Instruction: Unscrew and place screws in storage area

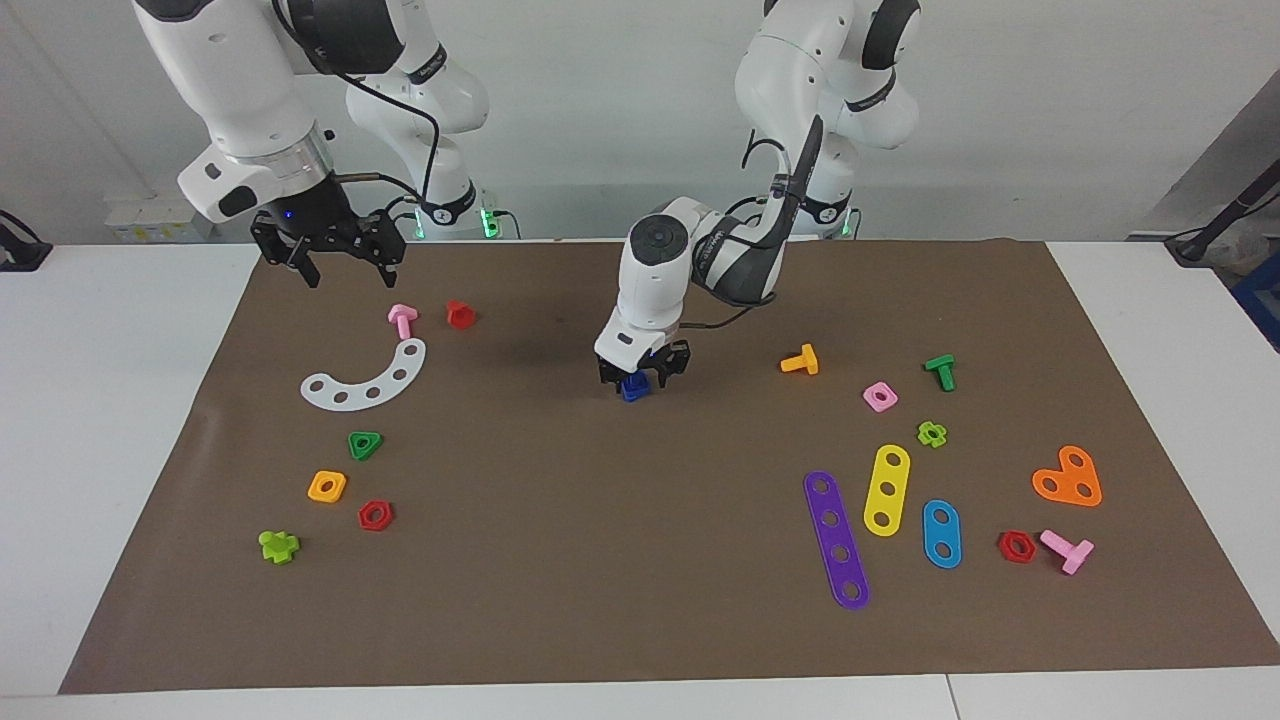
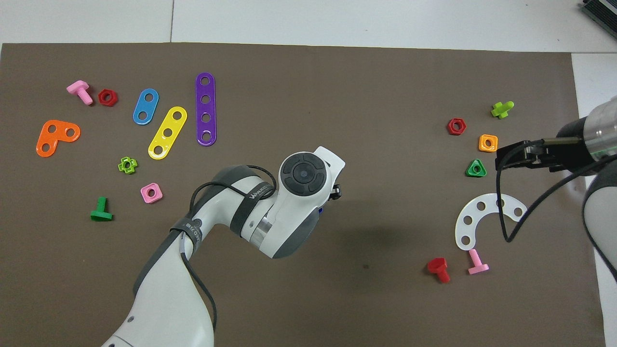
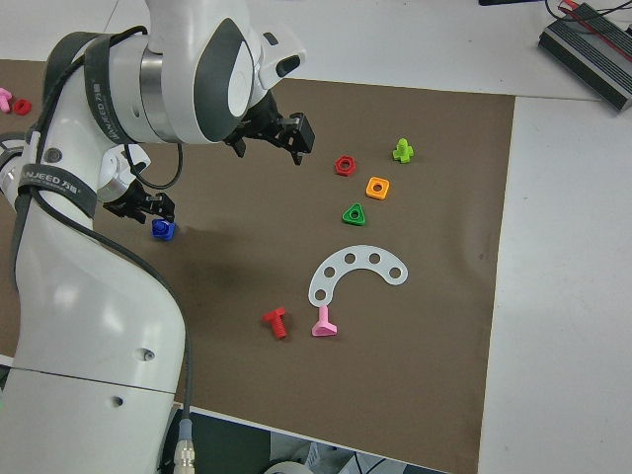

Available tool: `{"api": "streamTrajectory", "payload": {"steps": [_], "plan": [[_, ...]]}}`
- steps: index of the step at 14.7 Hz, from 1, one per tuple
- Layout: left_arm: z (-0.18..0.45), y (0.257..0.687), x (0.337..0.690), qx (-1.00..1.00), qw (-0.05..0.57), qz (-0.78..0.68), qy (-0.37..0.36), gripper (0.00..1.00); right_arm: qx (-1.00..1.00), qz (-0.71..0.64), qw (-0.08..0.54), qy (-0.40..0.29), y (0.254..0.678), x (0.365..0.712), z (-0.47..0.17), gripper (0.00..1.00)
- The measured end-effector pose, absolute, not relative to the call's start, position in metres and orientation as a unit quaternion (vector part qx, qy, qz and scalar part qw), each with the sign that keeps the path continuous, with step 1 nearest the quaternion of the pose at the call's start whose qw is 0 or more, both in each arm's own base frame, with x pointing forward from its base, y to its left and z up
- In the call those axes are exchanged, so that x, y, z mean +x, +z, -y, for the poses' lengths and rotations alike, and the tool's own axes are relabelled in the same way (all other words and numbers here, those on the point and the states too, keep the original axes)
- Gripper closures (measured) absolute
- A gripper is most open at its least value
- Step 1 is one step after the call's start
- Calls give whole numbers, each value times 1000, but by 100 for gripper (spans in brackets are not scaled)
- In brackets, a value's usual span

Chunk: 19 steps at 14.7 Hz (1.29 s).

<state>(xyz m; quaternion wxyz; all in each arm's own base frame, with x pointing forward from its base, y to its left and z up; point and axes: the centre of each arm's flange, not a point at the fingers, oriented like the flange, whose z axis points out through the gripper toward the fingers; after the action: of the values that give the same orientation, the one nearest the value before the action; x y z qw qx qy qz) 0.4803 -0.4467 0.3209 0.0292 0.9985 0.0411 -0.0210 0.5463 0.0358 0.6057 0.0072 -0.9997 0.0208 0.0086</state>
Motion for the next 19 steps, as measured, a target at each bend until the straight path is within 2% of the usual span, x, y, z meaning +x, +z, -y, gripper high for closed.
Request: {"api": "streamTrajectory", "payload": {"steps": [17,19], "plan": [[448,310,473,998,35,-40,-14,39,-1000,-20,7,9,606,546,-36,0],[448,310,473,999,35,-40,-14,54,-1000,-20,7,9,606,546,-36,0]]}}
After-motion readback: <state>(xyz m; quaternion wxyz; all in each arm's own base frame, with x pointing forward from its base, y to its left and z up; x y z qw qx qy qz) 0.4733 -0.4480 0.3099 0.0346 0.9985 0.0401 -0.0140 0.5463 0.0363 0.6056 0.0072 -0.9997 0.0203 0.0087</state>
